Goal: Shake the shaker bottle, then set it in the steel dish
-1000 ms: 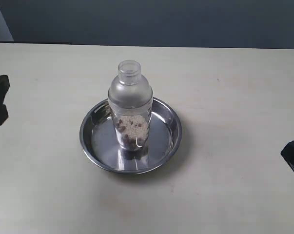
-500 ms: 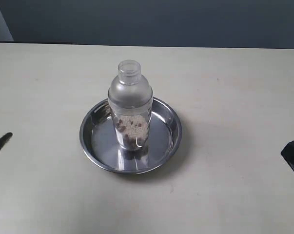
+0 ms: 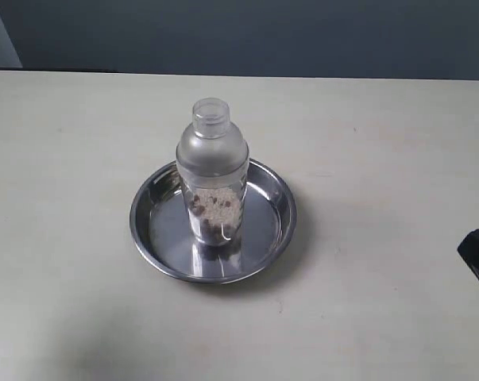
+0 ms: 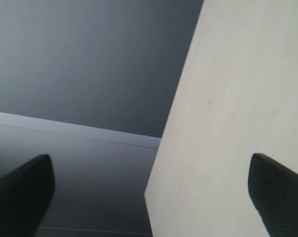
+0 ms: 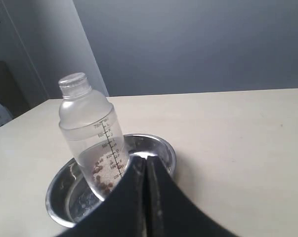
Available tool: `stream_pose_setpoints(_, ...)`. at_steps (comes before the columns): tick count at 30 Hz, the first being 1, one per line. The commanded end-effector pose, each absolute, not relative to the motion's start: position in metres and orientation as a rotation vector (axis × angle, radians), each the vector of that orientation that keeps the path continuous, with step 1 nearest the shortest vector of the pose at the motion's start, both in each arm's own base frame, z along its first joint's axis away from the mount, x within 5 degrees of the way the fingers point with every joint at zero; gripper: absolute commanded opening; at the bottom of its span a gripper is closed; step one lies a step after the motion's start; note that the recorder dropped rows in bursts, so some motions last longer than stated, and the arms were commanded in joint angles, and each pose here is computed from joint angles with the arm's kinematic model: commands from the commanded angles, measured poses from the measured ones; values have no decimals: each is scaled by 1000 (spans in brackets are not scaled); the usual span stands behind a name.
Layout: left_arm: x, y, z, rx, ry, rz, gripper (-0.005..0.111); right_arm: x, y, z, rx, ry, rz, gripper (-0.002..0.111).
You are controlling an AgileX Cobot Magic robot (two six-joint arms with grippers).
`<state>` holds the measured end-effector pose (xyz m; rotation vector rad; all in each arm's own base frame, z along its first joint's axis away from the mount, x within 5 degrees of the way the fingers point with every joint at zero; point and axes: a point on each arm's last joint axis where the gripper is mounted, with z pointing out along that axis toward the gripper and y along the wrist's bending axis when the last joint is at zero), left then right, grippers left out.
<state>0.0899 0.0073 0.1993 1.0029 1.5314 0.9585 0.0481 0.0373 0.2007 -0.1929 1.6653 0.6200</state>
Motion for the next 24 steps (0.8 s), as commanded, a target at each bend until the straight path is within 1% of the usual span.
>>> stream_pose_setpoints(1, 82, 7, 207, 942, 1446, 1005, 105, 48, 37, 201, -188, 1659, 616, -1)
stream_pose_setpoints(11, 67, 2, 215, 917, 1304, 1018, 105, 48, 37, 201, -188, 1659, 616, -1)
stream_pose_setpoints(15, 67, 2, 213, 742, 1400, 826, 105, 48, 37, 201, -188, 1659, 616, -1)
stream_pose_setpoints(18, 67, 3, 213, 629, 1439, 711, 101, 48, 37, 201, -188, 1659, 616, -1)
stream_pose_setpoints(20, 67, 3, 214, 417, 1482, 503, 95, 48, 37, 201, -188, 1659, 616, -1)
stream_pose_setpoints(22, 67, 3, 216, 303, 1476, 397, 93, 48, 37, 201, -188, 1659, 616, -1)
stream_pose_setpoints(24, 67, 3, 216, 279, 1481, 371, 92, 48, 37, 201, -188, 1659, 616, -1)
